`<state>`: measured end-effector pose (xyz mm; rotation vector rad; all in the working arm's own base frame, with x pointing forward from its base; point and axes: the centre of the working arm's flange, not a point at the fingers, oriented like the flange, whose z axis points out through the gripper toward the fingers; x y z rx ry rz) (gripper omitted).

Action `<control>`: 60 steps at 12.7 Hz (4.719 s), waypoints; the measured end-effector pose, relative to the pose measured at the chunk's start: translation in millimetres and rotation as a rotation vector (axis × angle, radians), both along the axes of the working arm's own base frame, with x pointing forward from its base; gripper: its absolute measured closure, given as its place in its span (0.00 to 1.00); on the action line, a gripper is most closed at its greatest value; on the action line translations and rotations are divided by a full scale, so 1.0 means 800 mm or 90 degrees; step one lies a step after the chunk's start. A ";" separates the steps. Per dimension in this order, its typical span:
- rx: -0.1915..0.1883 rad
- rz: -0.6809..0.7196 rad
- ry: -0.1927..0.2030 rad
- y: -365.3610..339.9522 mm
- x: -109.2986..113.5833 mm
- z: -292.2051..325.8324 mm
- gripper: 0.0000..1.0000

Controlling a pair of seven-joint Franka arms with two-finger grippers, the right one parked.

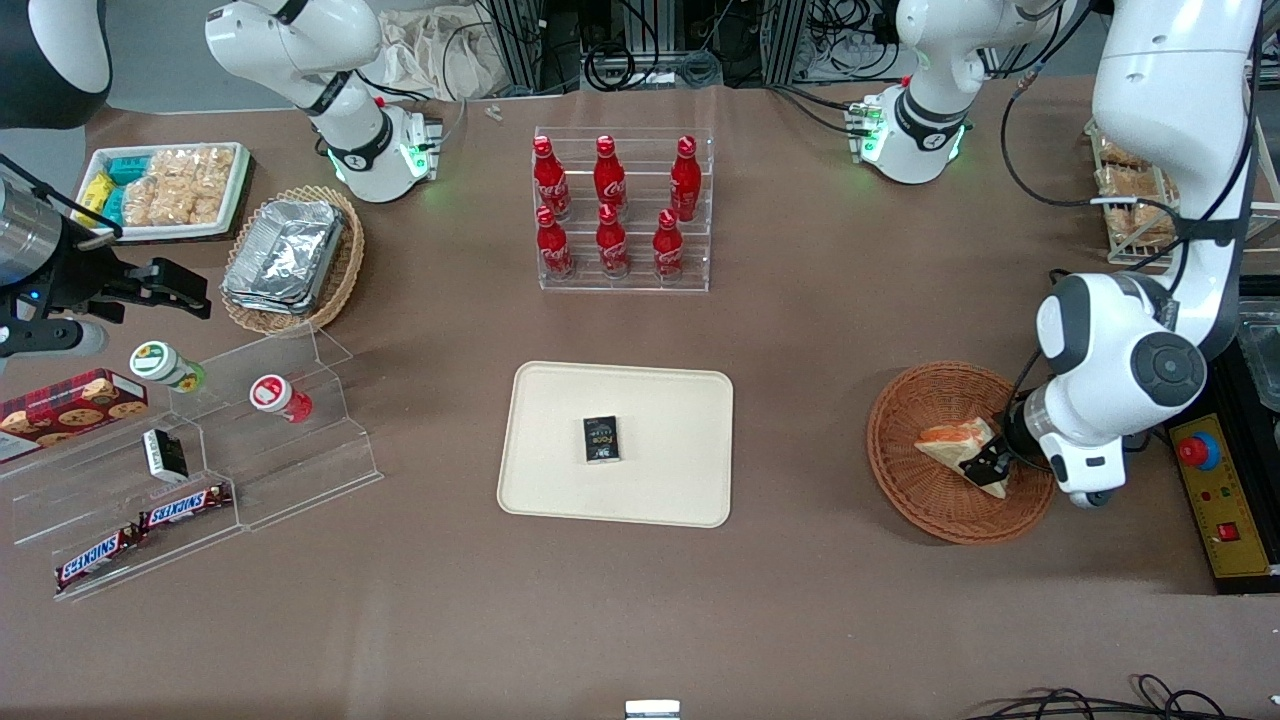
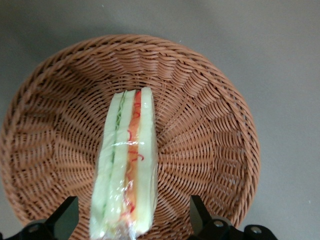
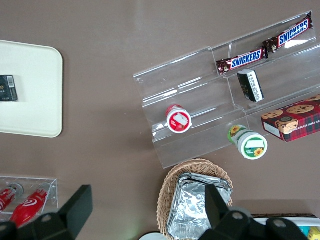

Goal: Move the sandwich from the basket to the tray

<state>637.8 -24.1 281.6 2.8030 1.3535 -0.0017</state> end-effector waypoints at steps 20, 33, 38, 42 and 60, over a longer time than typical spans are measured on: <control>-0.002 -0.061 0.058 -0.054 0.032 0.183 0.81; -0.071 -0.519 -0.020 -0.418 0.009 0.044 0.84; -0.073 -0.609 0.011 -0.477 -0.020 -0.038 0.84; -0.072 -0.615 0.014 -0.485 -0.026 -0.042 0.84; 0.040 -0.439 0.012 -0.249 0.004 0.216 0.00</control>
